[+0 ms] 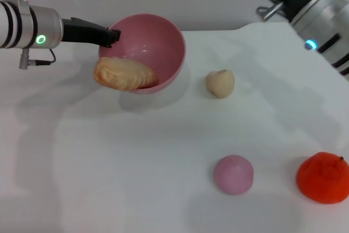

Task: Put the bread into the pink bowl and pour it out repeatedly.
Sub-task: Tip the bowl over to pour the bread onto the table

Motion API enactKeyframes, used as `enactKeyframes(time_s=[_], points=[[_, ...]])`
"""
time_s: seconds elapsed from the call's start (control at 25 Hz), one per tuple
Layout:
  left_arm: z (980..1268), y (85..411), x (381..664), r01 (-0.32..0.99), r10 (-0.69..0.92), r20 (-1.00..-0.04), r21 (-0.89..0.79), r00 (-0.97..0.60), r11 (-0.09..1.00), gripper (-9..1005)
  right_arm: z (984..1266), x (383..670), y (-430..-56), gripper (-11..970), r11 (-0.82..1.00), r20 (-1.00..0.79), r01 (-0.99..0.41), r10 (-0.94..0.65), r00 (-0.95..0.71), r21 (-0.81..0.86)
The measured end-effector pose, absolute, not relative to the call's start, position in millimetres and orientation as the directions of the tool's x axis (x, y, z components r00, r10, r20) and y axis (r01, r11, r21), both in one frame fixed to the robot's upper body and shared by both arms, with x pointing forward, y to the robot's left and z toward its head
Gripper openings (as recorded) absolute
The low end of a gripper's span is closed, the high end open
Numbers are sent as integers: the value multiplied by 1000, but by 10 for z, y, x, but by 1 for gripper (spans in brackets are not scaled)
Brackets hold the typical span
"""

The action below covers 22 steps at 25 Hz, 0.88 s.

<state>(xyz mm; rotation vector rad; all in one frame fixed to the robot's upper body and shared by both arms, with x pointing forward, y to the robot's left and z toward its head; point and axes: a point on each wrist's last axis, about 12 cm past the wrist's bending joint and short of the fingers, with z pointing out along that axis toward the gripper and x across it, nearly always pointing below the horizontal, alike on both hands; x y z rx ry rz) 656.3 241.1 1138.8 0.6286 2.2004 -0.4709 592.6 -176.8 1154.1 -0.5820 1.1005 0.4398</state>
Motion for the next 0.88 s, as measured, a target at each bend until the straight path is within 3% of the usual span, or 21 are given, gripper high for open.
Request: enactKeyframes(time_s=[0.4, 0.88], points=[[11371, 2312, 6563, 597, 303, -783, -105, -543, 795, 55, 11459, 5947, -2544, 598, 933, -886, -356, 210, 413, 55], [11404, 1940, 6573, 691, 376, -820, -31, -431, 722, 55, 11134, 5797, -3025, 597, 978, -909, -182, 168, 382, 104]])
